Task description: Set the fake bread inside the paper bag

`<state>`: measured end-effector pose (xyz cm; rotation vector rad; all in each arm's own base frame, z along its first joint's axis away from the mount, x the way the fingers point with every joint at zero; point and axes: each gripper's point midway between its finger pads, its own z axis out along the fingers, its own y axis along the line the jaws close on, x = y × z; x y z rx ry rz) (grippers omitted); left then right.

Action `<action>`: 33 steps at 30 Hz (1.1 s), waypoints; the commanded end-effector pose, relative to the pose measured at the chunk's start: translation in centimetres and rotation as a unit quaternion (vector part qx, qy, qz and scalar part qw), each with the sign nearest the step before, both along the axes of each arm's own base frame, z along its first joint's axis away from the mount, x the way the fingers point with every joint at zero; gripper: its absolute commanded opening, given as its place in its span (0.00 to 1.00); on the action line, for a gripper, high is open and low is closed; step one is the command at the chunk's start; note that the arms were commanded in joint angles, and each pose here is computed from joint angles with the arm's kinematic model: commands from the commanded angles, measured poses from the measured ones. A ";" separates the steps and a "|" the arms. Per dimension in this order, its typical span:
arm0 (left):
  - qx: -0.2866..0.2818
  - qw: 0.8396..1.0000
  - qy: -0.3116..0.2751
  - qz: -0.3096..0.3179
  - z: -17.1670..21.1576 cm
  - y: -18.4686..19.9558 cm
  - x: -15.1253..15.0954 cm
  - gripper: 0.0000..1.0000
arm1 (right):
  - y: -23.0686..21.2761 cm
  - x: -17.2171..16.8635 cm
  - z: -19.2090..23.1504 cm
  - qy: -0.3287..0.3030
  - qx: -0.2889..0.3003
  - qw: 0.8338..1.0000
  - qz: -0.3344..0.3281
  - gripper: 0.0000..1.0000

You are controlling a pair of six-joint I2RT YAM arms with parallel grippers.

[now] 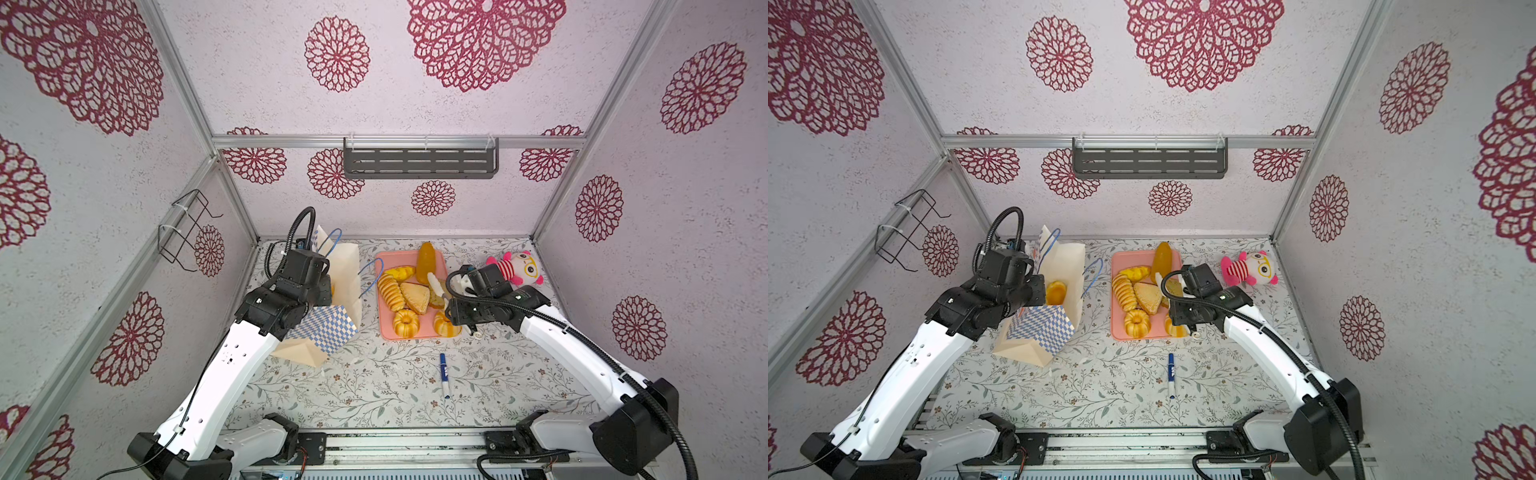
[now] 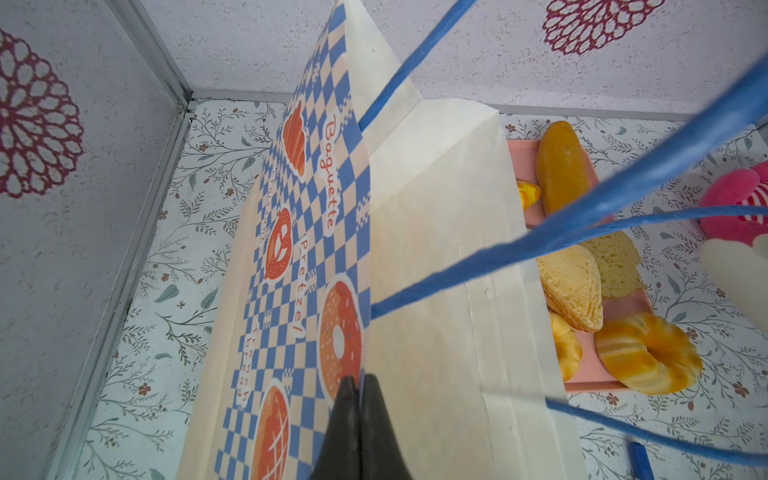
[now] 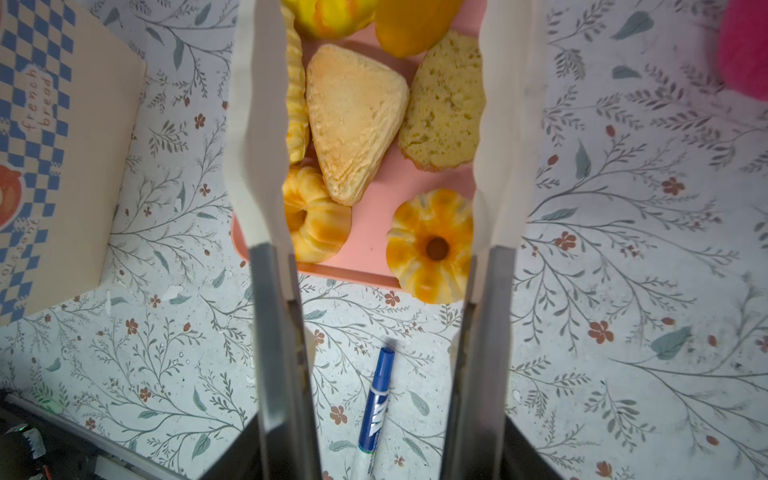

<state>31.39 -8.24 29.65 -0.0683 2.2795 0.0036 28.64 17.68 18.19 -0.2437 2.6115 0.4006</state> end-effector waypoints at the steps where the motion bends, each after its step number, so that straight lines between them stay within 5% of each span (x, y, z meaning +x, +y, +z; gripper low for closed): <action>1: -0.006 1.000 -0.017 -0.001 1.0 -0.4 0.5 0.00 | 1.3 0.8 0.9 -0.014 0.034 0.999 0.007 0.59; 20: -0.020 0.999 -0.027 -0.024 1.4 -1.5 0.8 0.00 | 0.7 12.6 -1.9 0.088 0.079 0.993 -0.022 0.57; 33: -0.024 0.999 -0.037 -0.031 1.6 -1.6 0.7 0.00 | 0.8 15.2 -4.7 0.116 0.077 0.990 -0.034 0.59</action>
